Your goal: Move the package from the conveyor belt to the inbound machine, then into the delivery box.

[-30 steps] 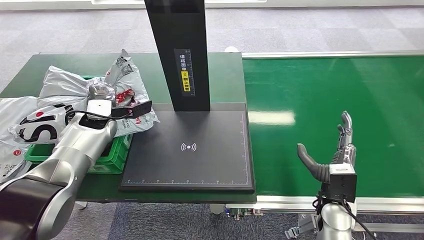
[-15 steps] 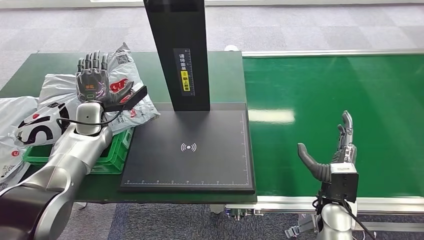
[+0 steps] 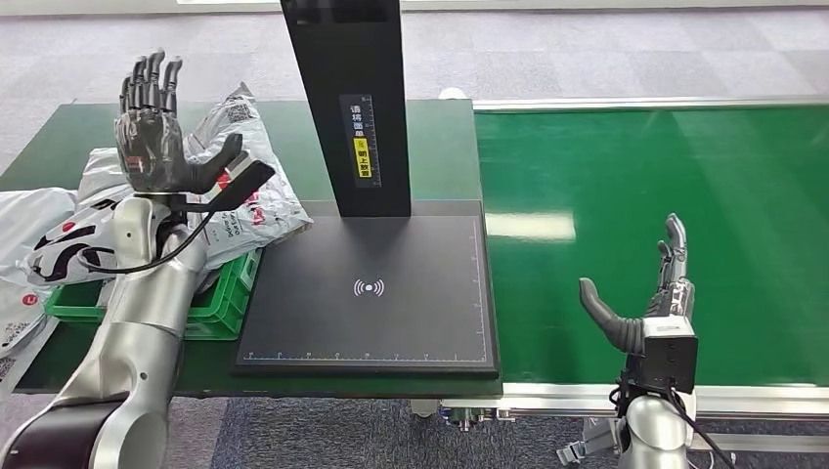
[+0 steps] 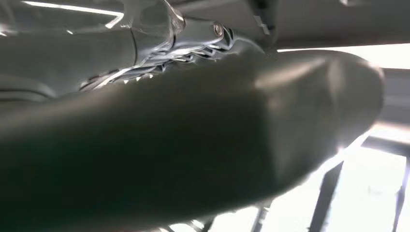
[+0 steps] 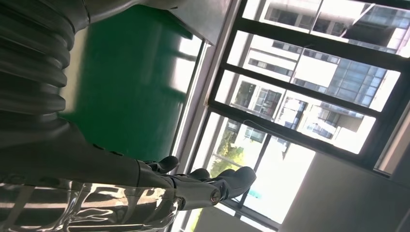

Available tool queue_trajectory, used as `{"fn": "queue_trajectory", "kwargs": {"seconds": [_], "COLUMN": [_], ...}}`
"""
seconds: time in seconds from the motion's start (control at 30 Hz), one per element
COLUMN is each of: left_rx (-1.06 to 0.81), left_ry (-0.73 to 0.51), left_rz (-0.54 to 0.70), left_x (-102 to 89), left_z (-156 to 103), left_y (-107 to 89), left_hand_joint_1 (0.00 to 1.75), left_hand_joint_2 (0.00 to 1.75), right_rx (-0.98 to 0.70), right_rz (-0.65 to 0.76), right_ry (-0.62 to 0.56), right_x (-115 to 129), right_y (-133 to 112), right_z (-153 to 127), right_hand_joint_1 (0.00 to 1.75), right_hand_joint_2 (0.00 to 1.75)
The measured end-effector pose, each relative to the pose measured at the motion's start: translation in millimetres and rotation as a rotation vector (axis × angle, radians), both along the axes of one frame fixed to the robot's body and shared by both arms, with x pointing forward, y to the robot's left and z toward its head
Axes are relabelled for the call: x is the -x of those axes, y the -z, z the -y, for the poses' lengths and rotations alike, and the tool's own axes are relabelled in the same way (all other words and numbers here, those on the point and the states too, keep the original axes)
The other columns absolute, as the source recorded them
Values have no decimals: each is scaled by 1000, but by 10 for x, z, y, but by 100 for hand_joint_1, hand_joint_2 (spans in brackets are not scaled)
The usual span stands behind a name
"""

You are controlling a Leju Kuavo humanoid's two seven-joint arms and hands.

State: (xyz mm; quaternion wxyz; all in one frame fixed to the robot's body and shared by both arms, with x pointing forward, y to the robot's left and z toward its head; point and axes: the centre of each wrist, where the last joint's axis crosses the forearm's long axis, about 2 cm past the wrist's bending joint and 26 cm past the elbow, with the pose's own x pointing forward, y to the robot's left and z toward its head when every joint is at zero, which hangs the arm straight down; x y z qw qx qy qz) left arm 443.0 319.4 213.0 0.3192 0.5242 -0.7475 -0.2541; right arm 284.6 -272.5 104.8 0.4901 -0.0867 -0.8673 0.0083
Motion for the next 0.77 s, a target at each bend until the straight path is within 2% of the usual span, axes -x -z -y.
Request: {"fn": "queue_trajectory", "kwargs": {"seconds": [0.13,0.23,0.3,0.43,0.53,0.7,0.77], "left_rx": [300,559,693,798,830,966,977], "left_ry": [125,176,254,495,626,832,885], "left_rz": [154,231,254,217,154,74,37], "left_x": [106,297,457,794,1031,1421,1516], "left_z": [127,269,396,693,877,1029,1055], "left_y": [106,205,243,288,388,491,537], "left_hand_joint_1": [0,0,0,0,0,0,0], "left_hand_joint_2": [0,0,0,0,0,0,0], "right_rx": [-3,-5,-8,-31,-43,-34,-31], "right_rz": [1,5,8,24,37,41,40], "right_ry": [2,-6,-11,-25,-42,-91,-105], "right_x": [10,21,32,53,73,81,77], "right_y": [8,16,25,39,36,17,14], "right_z": [4,-11,-19,-27,-45,-138,-170], "right_hand_joint_1": [0,0,0,0,0,0,0], "right_hand_joint_2": [175,175,175,175,175,175,175]}}
